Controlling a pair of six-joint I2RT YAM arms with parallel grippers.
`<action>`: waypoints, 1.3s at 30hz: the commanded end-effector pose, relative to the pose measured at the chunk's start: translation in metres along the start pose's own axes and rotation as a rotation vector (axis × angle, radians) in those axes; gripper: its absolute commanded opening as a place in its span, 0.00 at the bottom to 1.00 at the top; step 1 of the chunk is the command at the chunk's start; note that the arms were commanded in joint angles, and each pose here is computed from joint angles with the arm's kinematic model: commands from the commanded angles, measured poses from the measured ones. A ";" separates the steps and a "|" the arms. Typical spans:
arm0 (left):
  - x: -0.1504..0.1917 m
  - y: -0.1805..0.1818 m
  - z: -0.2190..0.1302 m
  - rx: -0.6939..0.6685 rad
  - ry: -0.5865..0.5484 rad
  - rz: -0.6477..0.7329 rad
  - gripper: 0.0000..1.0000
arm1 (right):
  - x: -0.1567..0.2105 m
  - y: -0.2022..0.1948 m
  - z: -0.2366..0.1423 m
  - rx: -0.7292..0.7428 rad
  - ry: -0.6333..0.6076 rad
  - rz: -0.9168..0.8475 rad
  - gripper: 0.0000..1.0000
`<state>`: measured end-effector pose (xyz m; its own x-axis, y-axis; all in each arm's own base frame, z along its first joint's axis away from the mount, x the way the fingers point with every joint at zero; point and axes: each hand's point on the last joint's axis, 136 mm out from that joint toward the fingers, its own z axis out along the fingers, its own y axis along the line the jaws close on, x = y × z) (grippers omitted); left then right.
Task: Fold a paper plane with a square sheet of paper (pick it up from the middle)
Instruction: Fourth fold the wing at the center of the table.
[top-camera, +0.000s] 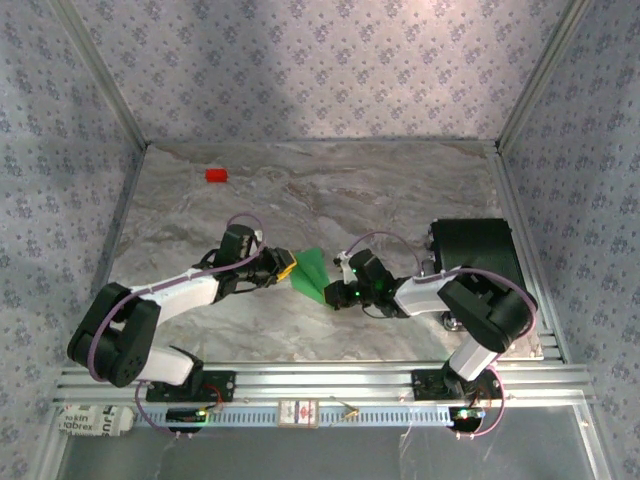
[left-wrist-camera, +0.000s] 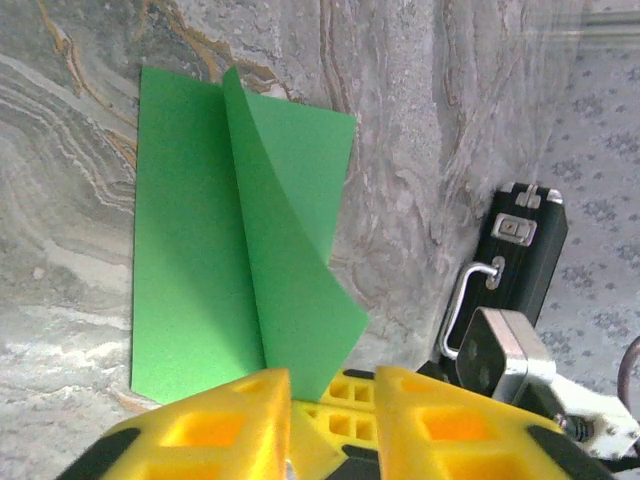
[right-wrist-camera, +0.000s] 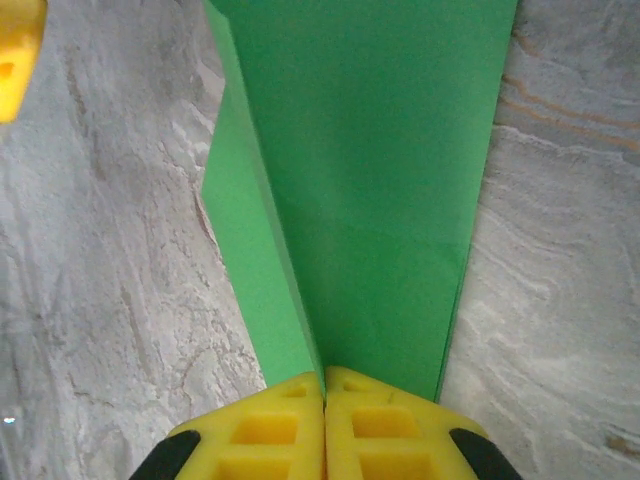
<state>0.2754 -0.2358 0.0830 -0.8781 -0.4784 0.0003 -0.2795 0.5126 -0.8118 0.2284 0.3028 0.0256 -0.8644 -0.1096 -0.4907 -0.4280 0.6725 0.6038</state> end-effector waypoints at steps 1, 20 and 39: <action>0.001 0.000 0.006 0.006 0.020 0.014 0.23 | 0.005 0.002 -0.001 -0.057 0.010 0.077 0.08; 0.013 0.012 0.047 -0.071 0.115 0.026 0.12 | 0.006 -0.008 -0.001 -0.117 0.026 0.216 0.07; 0.020 0.049 0.053 -0.182 0.135 0.017 0.08 | 0.003 -0.012 0.001 -0.147 0.055 0.289 0.07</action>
<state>0.2693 -0.2609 0.0202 -0.9182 -0.3880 0.0803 -0.3228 0.6152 -0.7193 0.2329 0.2987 0.0273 -0.9523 0.0245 -0.3043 -0.2416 0.5488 0.8003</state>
